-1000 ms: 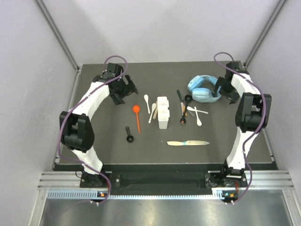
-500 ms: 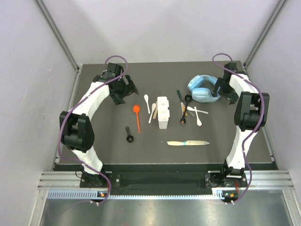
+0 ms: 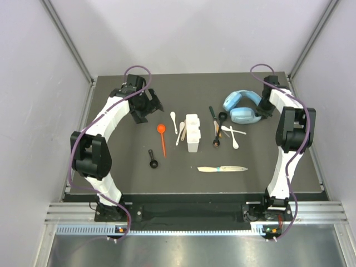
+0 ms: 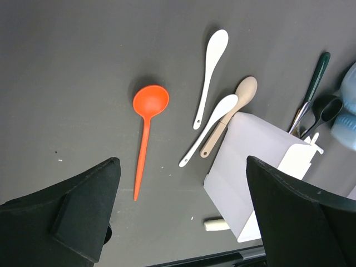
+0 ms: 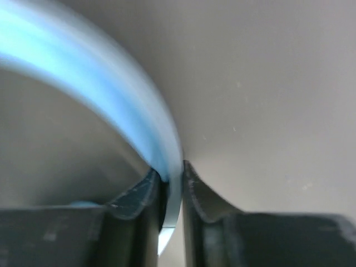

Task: Sort the eating utensils into containers
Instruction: Pick up the distractor from the corner of the board.

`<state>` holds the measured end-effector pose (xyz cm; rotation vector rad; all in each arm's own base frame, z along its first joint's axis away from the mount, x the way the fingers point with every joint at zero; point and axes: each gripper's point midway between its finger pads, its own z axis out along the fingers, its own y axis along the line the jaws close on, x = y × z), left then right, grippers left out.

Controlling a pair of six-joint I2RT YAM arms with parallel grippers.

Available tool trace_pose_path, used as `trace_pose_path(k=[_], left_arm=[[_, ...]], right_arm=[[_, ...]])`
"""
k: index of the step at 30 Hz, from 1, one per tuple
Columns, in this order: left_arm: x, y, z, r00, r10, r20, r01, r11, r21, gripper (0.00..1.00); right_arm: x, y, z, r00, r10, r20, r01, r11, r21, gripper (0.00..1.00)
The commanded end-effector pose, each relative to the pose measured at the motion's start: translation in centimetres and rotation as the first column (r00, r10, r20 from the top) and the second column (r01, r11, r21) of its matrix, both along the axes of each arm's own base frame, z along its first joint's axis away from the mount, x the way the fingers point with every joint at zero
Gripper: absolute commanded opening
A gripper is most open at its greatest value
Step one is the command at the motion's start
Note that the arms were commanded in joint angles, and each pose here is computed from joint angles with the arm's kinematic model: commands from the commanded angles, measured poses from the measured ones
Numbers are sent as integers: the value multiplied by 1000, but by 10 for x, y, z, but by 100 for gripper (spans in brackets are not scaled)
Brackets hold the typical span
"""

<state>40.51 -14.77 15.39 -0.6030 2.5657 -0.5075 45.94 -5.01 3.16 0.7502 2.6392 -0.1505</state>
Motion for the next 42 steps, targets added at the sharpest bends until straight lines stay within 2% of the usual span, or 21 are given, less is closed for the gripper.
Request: trace_pose_path(k=[1,3,11,18,23,26,30,34,35,38,42], left_arm=[[10,-5,17,998,-11,61,12,1000,-13,99],[12,-5,18,998,-11,65,12,1000,-16,99],[9,-4,12,999,-6,53,7,1000,-9,99],[5,-2,10,999,-8,43,8,1000,0,99],[2,0,9,999,-8,40,8,1000,8,99],[1,1,8,999,-9,40,8,1000,10,99],[1,0,7,999,-7,36,7,1000,8,99],[0,1,6,999,-5,37,5,1000,8,99],[-1,1,6,999,-4,35,4,1000,8,99],[-2,2,6,999,-3,38,3,1000,8,99],[-3,1,7,999,1,38,-1,1000,2,99]], right_arm=[[14,1,3,999,24,33,-24,1000,4,9],[14,-1,6,999,4,38,-4,1000,-6,0],[24,-9,31,991,-36,129,39,999,-23,0],[34,-17,56,958,-186,217,170,981,88,0],[31,-17,67,928,-289,234,255,953,163,0],[24,-6,66,905,-367,217,311,917,251,0],[18,14,75,845,-490,216,380,833,402,0],[7,24,82,792,-576,203,442,770,460,0],[2,26,79,768,-615,181,475,736,482,0],[-2,33,91,733,-654,188,490,699,521,0],[-1,34,116,690,-675,261,492,702,514,0]])
